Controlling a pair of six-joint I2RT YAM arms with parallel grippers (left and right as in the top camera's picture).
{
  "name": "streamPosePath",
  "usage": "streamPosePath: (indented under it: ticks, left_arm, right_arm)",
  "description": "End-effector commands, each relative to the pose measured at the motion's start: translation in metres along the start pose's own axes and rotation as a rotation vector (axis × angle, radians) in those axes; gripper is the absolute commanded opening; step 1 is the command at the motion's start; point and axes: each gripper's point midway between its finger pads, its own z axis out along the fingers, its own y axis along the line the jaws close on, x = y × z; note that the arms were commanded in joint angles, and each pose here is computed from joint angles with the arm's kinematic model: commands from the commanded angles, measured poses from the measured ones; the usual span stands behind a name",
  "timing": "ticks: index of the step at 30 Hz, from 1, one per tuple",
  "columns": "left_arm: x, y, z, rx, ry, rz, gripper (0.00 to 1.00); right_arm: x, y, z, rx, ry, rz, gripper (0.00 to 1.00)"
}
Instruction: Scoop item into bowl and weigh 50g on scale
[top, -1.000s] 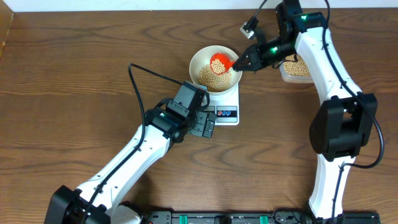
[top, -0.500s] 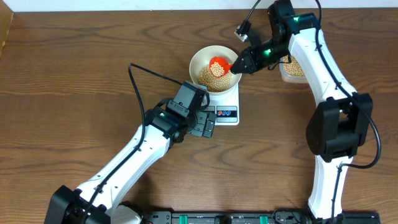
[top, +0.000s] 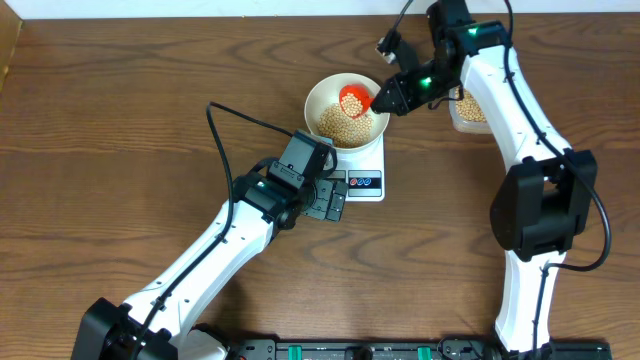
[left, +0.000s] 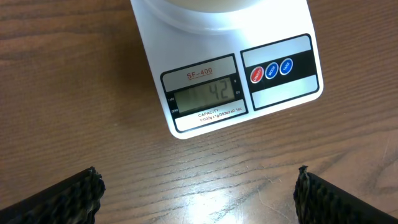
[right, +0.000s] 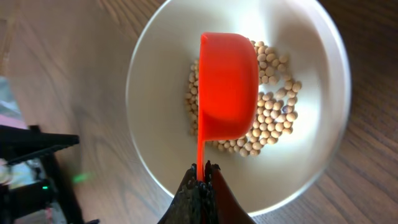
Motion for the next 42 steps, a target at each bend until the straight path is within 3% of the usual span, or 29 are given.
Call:
streamPosePath:
  ticks: [1, 14, 26, 36, 42]
  left_arm:
    - [0.001, 0.003, -0.001, -0.013, -0.004, 0.003, 1.00]
    - [0.001, 0.003, -0.001, -0.013, -0.004, 0.003, 1.00]
    - [0.001, 0.003, -0.001, -0.013, -0.004, 0.003, 1.00]
    - [0.001, 0.003, -0.001, -0.013, -0.004, 0.003, 1.00]
    - [0.001, 0.003, -0.001, -0.013, -0.004, 0.003, 1.00]
  right_arm:
    - [-0.004, 0.013, -0.003, 0.061, 0.005, -0.044, 0.01]
    - [-0.006, 0.013, 0.003, 0.124, 0.018, -0.082, 0.01]
    - [-0.015, 0.010, -0.012, 0.298, 0.006, -0.147, 0.01]
    - [-0.014, 0.013, -0.011, 0.284, 0.003, -0.127, 0.01]
    - [-0.018, 0.026, -0.015, 0.145, -0.039, -0.088, 0.01]
